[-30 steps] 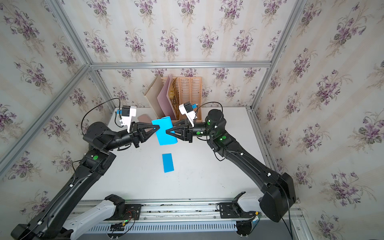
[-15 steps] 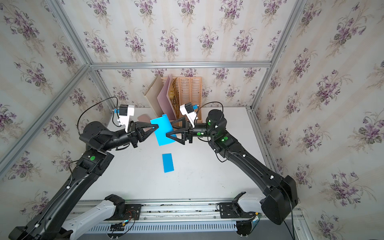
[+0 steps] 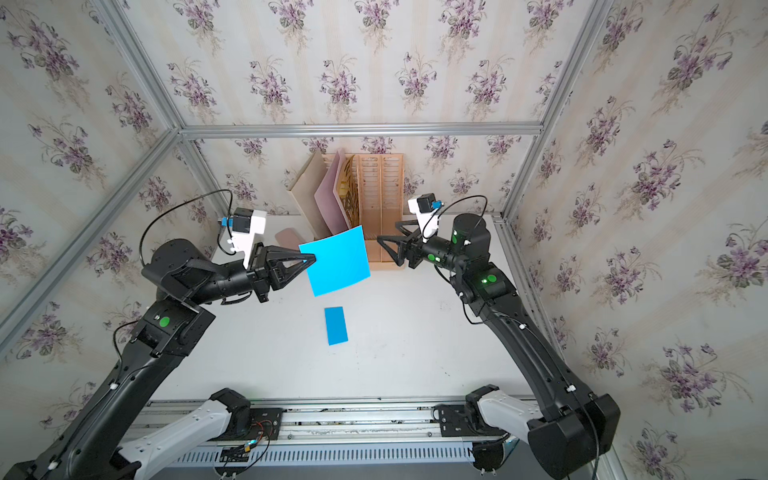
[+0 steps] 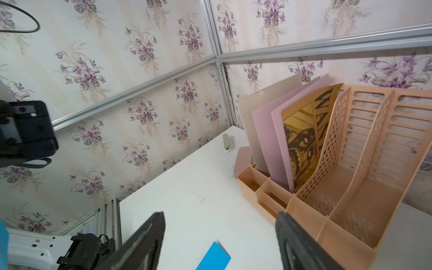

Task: Fold the square paper along the opposite sides
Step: Pick up the paper from the center of the board, then fold the paper.

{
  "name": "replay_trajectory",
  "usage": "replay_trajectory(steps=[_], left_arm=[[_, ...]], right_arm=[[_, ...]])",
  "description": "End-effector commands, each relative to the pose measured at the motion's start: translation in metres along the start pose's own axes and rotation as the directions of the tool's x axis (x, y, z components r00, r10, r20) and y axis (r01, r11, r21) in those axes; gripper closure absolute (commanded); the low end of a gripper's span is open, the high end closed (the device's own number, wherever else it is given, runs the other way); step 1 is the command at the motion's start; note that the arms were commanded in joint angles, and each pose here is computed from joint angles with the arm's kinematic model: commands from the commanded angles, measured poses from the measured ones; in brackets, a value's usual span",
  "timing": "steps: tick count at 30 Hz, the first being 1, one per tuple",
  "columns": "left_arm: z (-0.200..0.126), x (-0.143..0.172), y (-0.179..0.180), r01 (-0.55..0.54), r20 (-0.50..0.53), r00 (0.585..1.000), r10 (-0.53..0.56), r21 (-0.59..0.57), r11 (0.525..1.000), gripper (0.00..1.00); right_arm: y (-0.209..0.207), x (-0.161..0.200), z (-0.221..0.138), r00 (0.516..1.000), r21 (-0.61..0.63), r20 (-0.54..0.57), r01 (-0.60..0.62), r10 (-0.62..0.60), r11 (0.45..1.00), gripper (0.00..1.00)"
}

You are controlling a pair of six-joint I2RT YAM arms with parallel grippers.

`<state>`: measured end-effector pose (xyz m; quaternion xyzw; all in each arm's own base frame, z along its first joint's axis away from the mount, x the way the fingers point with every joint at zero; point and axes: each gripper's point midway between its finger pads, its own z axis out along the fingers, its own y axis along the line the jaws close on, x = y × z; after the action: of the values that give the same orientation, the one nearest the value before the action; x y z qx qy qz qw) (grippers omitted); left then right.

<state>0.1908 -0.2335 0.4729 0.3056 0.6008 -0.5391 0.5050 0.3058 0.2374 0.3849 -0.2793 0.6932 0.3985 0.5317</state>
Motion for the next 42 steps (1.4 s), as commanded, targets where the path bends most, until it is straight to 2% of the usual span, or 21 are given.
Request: replay_trajectory(steps=[1,4,8,13,19,42], left_arm=[[0.003,0.002,-0.011,-0.016,-0.027,0.999,0.017,0.052,0.999,1.0],[0.005,0.004,-0.018,-0.025,-0.04,0.999,0.029,0.075,0.997,1.0],[0.003,0.008,-0.014,-0.044,-0.055,0.997,0.046,0.039,0.998,1.0],[0.005,0.014,0.001,-0.047,-0.065,0.997,0.045,-0.018,0.999,1.0],[0.007,0.013,0.019,-0.048,-0.048,0.998,0.043,-0.103,0.994,1.0],[0.014,0.019,0.036,-0.028,-0.054,0.998,0.021,-0.141,0.99,1.0]], right_arm=[[0.006,0.008,0.006,0.999,-0.078,-0.033,0.001,-0.003,0.997,0.21],[0.025,0.01,0.011,0.999,-0.223,-0.041,-0.016,0.007,0.975,0.22],[0.054,0.004,0.0,1.0,-0.379,-0.01,0.001,-0.005,0.925,0.23],[0.083,-0.005,-0.02,0.999,-0.501,0.031,0.025,-0.011,0.865,0.24],[0.098,-0.005,-0.034,0.999,-0.541,0.043,0.032,-0.01,0.841,0.25],[0.13,0.008,-0.022,1.0,-0.623,-0.021,0.003,-0.021,0.782,0.25]])
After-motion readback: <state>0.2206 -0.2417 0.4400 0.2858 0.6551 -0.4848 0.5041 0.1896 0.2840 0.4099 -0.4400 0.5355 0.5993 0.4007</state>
